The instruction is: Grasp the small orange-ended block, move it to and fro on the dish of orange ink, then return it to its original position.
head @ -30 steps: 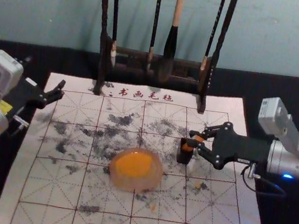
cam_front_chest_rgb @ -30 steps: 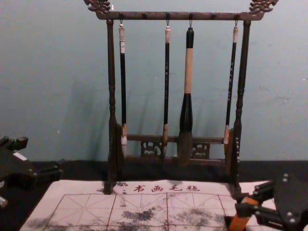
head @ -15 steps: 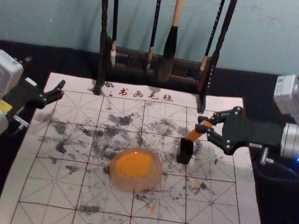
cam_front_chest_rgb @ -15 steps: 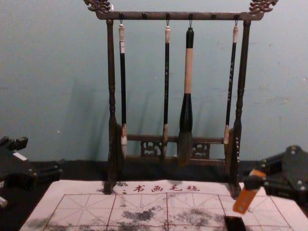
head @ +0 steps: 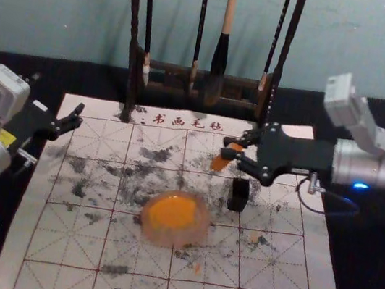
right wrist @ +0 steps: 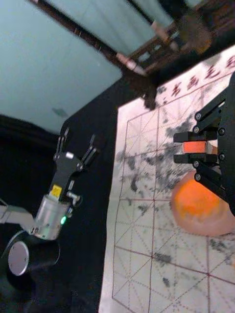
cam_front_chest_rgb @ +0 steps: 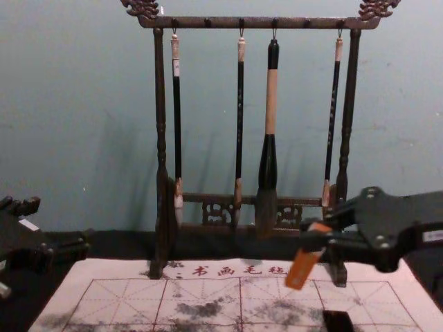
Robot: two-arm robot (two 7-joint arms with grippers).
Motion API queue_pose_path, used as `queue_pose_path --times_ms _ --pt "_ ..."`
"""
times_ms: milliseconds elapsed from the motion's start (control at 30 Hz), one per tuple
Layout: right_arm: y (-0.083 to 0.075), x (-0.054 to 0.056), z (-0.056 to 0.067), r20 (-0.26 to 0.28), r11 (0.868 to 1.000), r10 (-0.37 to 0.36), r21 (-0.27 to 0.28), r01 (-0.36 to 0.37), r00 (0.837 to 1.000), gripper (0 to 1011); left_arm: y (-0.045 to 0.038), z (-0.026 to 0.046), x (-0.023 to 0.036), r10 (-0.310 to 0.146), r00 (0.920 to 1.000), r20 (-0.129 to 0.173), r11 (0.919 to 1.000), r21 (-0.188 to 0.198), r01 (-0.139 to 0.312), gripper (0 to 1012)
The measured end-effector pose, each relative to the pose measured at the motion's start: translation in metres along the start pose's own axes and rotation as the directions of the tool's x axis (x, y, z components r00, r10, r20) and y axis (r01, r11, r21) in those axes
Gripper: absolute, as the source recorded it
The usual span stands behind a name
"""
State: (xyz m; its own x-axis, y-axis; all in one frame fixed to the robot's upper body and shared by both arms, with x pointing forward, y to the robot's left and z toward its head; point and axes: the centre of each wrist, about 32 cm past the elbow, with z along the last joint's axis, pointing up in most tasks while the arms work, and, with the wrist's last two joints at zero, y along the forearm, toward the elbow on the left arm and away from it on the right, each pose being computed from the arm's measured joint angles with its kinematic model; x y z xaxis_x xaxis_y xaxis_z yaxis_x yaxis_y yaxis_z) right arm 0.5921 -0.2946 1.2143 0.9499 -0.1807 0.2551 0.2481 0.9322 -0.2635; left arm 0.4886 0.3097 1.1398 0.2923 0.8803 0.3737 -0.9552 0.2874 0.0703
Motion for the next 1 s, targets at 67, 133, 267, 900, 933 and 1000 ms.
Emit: queue_pose_path --times_ms 67,133,267,900,933,1000 --pt "0.009 0.002 0.001 -0.001 1.000 0.024 0.002 -0.024 1.000 132 0.0000 0.0000 0.0000 0.000 1.0000 0.000 1.0000 0.000 0.000 1001" --pt "0.018 0.004 0.002 -0.004 0.999 0.047 0.000 -0.047 0.999 132 0.0000 0.0000 0.0000 0.000 1.0000 0.000 1.0000 0.000 0.000 1001" --pt "0.032 0.007 0.003 -0.010 0.996 0.092 -0.018 -0.092 0.996 133 0.0000 0.0000 0.0000 0.000 1.0000 0.000 1.0000 0.000 0.000 1001" --pt "0.071 0.016 0.002 0.003 0.964 0.247 -0.108 -0.245 0.969 132 0.0000 0.0000 0.0000 0.000 1.0000 0.000 1.0000 0.000 0.000 1001" --pt "0.072 0.017 0.002 0.004 0.963 0.249 -0.110 -0.247 0.968 132 0.0000 0.0000 0.0000 0.000 1.0000 0.000 1.0000 0.000 0.000 1001" --pt "0.074 0.019 0.002 0.009 0.960 0.255 -0.120 -0.252 0.967 132 0.0000 0.0000 0.0000 0.000 1.0000 0.000 1.0000 0.000 0.000 1001"
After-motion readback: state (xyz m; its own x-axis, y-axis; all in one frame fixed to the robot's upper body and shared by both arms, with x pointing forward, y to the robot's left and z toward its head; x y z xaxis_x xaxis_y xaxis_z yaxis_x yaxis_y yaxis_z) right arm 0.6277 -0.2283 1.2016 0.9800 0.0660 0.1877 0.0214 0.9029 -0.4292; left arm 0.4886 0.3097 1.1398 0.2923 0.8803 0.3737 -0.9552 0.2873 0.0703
